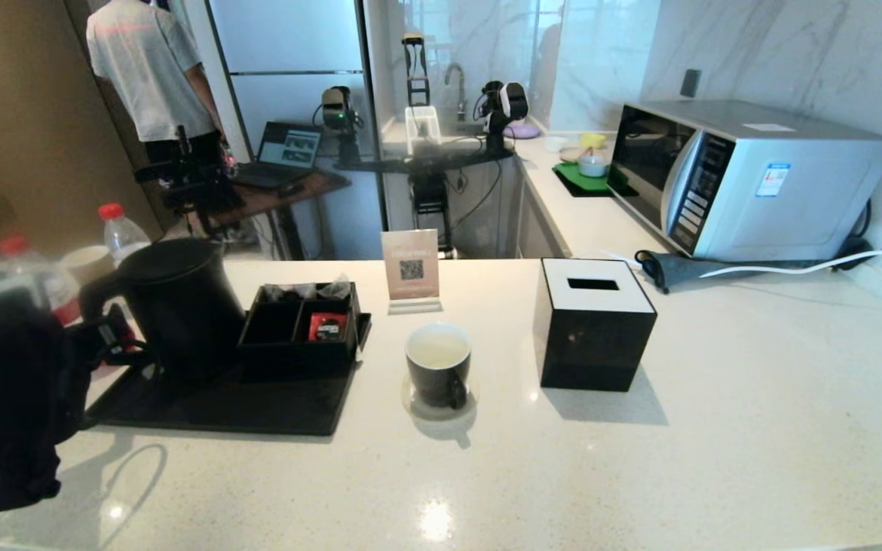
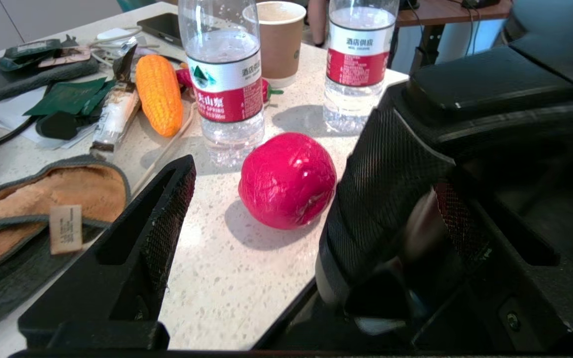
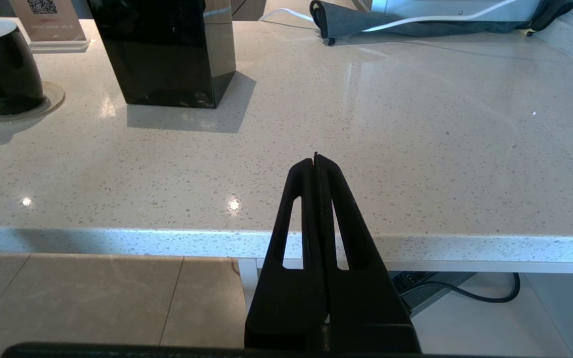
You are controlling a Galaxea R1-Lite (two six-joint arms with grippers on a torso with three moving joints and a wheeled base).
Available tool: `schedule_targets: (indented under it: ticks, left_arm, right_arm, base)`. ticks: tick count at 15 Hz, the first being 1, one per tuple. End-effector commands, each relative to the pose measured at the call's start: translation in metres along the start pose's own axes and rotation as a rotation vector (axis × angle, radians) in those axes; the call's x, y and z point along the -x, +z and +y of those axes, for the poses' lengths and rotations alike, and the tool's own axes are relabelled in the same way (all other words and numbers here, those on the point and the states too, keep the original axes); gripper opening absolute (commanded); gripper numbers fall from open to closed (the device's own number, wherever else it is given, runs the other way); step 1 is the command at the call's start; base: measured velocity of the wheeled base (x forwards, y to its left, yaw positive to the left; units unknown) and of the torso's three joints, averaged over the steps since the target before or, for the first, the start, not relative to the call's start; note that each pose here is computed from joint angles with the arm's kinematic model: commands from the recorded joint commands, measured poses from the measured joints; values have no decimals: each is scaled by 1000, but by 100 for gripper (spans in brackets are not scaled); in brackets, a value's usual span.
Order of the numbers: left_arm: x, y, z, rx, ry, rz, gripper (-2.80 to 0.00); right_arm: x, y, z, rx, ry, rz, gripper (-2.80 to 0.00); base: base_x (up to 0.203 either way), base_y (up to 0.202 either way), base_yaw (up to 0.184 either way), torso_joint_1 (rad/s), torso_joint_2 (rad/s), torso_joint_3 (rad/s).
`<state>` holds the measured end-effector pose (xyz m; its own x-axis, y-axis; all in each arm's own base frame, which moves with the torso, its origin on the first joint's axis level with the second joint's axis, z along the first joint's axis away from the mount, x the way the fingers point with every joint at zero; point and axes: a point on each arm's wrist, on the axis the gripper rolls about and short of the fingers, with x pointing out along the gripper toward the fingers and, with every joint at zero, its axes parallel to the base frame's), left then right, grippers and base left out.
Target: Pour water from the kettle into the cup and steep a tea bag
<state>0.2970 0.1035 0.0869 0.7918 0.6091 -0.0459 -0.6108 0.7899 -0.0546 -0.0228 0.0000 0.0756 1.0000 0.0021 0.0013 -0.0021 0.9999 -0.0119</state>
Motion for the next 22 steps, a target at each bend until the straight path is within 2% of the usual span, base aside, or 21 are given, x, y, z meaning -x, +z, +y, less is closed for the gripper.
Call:
schedule_targets:
  ticks: [1,13,14,22]
  left_arm:
    - [10,9,3,15,-1,-39,0]
    - [71,15,18,-7,-22,23,0]
    - [76,16,18,-7,-28,25,-280]
    - [113,25,21,0,-84,7,-280]
  right_arm:
    - [0,0,0,0,1,0,-280]
    - [0,0,0,0,1,0,-280]
    - [0,0,0,0,1,0,-280]
    - [0,0,0,0,1,0,-280]
  base:
    - [0,0,0,0,0,0]
    - [0,0,0,0,0,0]
    - [0,0,0,0,0,0]
    - [0,0,0,0,0,0]
